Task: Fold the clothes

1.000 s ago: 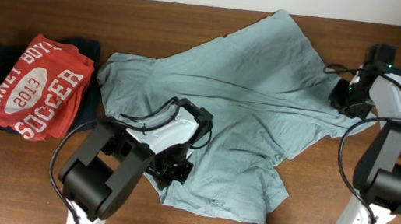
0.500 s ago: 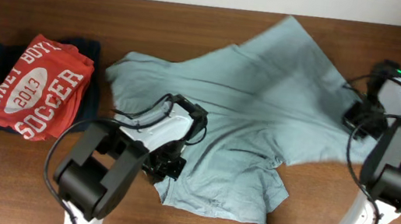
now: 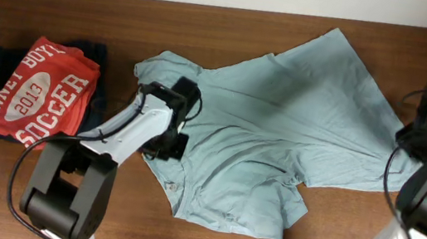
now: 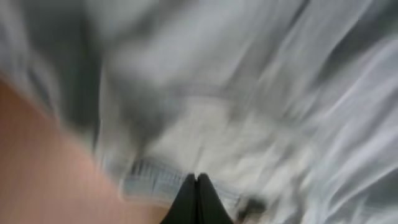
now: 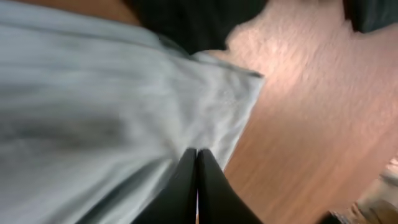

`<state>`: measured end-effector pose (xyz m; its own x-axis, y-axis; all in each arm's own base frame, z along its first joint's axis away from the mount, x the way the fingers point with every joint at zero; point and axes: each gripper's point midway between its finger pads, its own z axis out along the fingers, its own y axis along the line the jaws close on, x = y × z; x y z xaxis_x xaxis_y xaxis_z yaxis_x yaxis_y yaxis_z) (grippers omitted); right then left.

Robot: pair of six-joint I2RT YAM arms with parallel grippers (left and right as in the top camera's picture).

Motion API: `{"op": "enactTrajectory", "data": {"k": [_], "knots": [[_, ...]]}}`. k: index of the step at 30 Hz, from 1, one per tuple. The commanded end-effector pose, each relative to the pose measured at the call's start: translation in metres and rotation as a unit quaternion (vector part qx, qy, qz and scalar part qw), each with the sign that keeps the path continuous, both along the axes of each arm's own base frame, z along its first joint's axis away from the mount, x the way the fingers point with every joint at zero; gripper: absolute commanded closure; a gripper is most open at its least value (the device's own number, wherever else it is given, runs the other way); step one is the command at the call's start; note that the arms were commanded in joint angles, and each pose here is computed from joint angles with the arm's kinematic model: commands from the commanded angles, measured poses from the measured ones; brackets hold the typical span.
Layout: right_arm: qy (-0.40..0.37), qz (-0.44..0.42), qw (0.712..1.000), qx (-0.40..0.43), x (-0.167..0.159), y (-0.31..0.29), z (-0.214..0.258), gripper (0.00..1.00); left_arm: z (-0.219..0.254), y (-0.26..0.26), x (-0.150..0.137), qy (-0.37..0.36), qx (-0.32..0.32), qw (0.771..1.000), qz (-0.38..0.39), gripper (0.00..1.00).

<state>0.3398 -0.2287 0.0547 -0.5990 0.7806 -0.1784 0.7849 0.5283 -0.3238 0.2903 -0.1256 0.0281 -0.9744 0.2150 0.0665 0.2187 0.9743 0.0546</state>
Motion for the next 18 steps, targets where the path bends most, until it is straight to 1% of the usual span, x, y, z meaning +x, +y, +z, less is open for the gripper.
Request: {"op": "enactTrajectory", "data": {"k": [1,4,6,7,9,14,16,18], "knots": [[-0.13,0.084,0.988,0.018,0.038,0.032,0.074,0.95,0.005,-0.016,0.024,-0.044,-0.059,0.997,-0.029,0.99],[-0.234,0.189,0.951,0.075,0.07,0.073,0.117,0.91,0.009,-0.028,0.051,-0.098,-0.089,0.991,-0.026,1.0],[-0.299,0.259,0.911,0.119,0.09,0.108,0.143,0.91,0.01,-0.031,0.059,-0.114,-0.097,0.989,-0.019,1.0],[-0.318,0.285,0.894,0.135,0.097,0.122,0.15,0.92,0.011,-0.032,0.061,-0.119,-0.099,0.988,-0.016,1.0],[-0.34,0.322,0.869,0.16,0.109,0.146,0.156,0.96,0.012,-0.034,0.061,-0.117,-0.104,0.987,-0.017,1.0],[-0.333,0.376,0.848,0.172,0.142,0.188,0.128,0.96,0.024,-0.034,0.058,-0.111,-0.103,0.988,-0.018,0.99],[-0.32,0.385,0.848,0.172,0.153,0.198,0.108,0.96,0.032,-0.033,0.057,-0.111,-0.103,0.988,-0.024,0.99],[-0.309,0.376,0.855,0.178,0.161,0.203,0.087,0.96,0.039,-0.032,0.056,-0.111,-0.101,0.988,-0.025,0.99]]}}
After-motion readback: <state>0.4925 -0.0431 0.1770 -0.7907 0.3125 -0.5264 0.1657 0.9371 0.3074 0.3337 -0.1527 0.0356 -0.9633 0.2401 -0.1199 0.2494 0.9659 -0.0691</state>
